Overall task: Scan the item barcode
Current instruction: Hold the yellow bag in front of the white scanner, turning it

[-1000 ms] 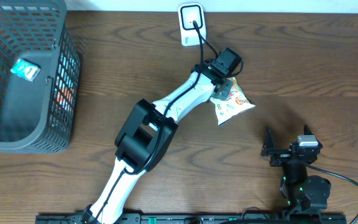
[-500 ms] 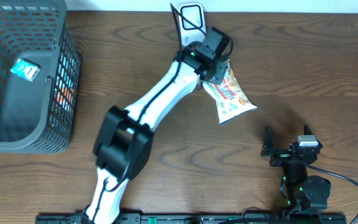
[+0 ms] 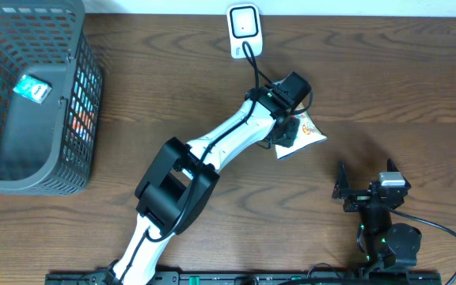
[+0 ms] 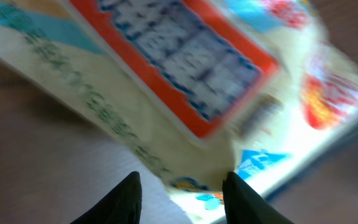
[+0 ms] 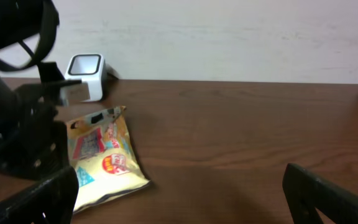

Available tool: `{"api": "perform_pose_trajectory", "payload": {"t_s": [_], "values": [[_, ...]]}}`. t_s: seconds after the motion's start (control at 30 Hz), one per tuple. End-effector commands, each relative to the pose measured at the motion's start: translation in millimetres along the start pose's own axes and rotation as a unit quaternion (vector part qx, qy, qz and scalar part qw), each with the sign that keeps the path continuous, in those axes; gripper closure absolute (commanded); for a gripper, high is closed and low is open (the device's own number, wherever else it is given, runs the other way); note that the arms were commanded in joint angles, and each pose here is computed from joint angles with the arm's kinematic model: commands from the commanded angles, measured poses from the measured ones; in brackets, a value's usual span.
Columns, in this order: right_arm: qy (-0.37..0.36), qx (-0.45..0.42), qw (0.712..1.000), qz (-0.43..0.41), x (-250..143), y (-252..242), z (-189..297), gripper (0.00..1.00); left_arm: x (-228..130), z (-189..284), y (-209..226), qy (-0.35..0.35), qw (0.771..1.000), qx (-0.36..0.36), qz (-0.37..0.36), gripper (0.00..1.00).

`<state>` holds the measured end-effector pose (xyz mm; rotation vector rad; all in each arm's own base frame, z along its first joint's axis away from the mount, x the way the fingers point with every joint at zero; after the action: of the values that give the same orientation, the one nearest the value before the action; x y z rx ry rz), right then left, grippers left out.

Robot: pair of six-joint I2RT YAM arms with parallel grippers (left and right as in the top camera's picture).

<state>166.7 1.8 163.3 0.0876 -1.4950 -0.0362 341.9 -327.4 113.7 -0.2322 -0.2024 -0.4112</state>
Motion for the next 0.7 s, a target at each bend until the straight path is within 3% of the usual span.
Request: {"api": "perform_pose_trajectory", "payload": {"t_s": [0.0, 0.03, 0.13, 0.27, 0.43, 0.5, 0.6, 0.67], "values": [[0.002, 0.007, 1.000, -0.003, -0.9, 2.0, 0.1, 0.01, -6.7, -25.4, 32.6, 0.014, 0.989, 0.102, -0.105, 0.59], [0.002, 0.007, 1.000, -0.003, -0.9, 2.0, 0.1, 0.01, -11.6, -30.7, 44.7, 0.034, 0.982, 0.123, -0.136, 0.59], [0.002, 0.007, 1.000, -0.003, -0.9, 2.0, 0.1, 0.01, -8.4, -24.5, 64.6, 0.039, 0.979, 0.155, -0.126, 0.59], [0.002, 0.007, 1.000, -0.003, -0.9, 2.0, 0.1, 0.01, 1.4, -2.2, 74.4, 0.025, 0.986, 0.133, -0.100, 0.59], [0.002, 0.007, 1.000, -0.003, -0.9, 2.0, 0.1, 0.01, 27.1, 68.4, 56.0, -0.087, 0.986, 0.107, -0.094, 0.59], [0.002, 0.007, 1.000, -0.003, -0.9, 2.0, 0.1, 0.01, 39.8, 94.2, 49.7, -0.151, 0.983, 0.091, -0.053, 0.59], [0.001, 0.007, 1.000, -0.003, -0.9, 2.0, 0.1, 0.01, 50.7, 95.4, 45.9, -0.191, 0.979, 0.067, 0.029, 0.59], [0.002, 0.007, 1.000, -0.003, -0.9, 2.0, 0.1, 0.01, 52.4, 84.0, 41.9, -0.189, 0.980, 0.044, 0.034, 0.59]]}}
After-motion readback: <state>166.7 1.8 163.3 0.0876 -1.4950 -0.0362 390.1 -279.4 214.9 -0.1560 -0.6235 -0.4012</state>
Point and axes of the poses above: each gripper's point midway between its finger pads, its own z axis back along the fingers, its own y axis along the line the jaws close on, x = y × z, the point moved 8 cm from there along z, back along the fingers, and after that the axes turned 4 degrees about -z, right-handed, at the moved point
